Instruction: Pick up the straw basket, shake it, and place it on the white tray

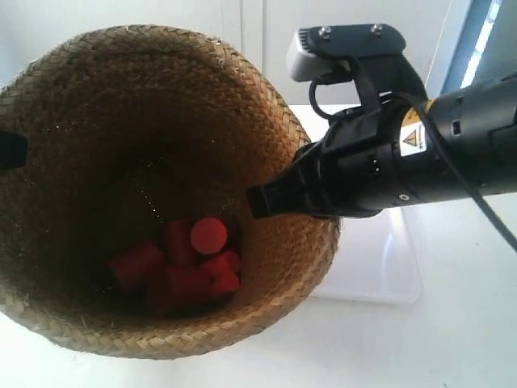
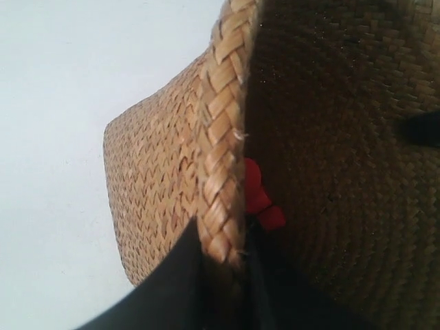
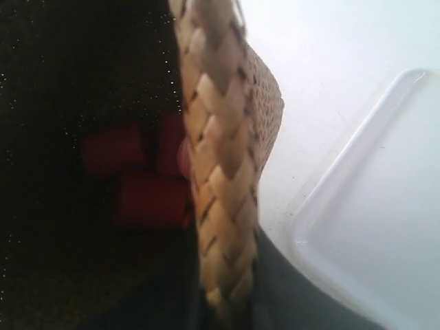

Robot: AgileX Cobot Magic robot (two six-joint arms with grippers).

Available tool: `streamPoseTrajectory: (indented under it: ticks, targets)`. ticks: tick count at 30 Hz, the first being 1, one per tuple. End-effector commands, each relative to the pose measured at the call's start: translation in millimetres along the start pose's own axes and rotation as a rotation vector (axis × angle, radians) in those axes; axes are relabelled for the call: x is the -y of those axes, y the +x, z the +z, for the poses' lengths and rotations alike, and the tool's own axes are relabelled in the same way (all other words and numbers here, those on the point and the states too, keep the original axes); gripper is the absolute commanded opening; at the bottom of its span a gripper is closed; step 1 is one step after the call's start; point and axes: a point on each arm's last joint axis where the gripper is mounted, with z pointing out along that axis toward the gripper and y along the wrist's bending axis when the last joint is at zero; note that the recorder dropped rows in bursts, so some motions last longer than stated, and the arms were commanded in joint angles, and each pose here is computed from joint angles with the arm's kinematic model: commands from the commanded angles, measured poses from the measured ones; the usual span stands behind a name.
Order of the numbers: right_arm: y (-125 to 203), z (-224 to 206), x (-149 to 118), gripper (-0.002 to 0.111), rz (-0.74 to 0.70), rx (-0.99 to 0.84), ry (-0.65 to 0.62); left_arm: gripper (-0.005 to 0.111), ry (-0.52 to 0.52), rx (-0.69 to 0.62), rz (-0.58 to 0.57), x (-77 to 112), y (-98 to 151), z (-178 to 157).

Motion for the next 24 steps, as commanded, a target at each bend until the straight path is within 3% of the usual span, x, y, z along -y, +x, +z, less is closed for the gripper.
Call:
streamPoseTrajectory:
  ticks: [1,8,10,13,15,16,18,21,24]
  targets:
    - [1.0,9.0,2.0,0.000,-0.046,0.015,0.015,0.000,-0.001,0.050,0.076,1.8,-4.5,-2.2]
    - [-9.8,0.8,-0.5,0.000,-0.031,0.067,0.005,0.000,0.046,0.142,0.031,5.6,-11.8,-2.1]
    - [-26.3,-25.2,-5.4,0.000,-0.028,0.101,-0.007,0.000,0.119,0.249,0.039,21.8,-28.6,-21.9]
    - [-51.7,-90.3,-19.7,0.000,-0.043,0.261,-0.081,0.000,0.207,0.319,0.146,47.7,-40.5,-54.8]
    - [-50.1,-94.7,-20.7,0.000,-0.103,0.360,-0.081,0.000,0.122,0.265,0.211,35.9,-29.3,-43.1]
    - [-38.4,-63.8,-13.7,0.000,-0.111,0.304,-0.032,0.000,0.056,0.210,0.122,18.3,-19.1,-23.2]
    - [-15.3,-14.9,8.5,0.000,-0.003,0.035,0.097,0.000,0.018,0.142,-0.054,1.5,-8.9,-1.6]
    - [-12.8,-7.7,-0.6,0.000,0.000,0.005,0.019,0.000,0.090,0.178,0.055,11.5,-9.9,-6.8]
    - [-24.1,-21.4,-3.7,0.000,-0.017,0.107,0.000,0.000,0.034,0.183,0.039,8.1,-9.8,-9.6]
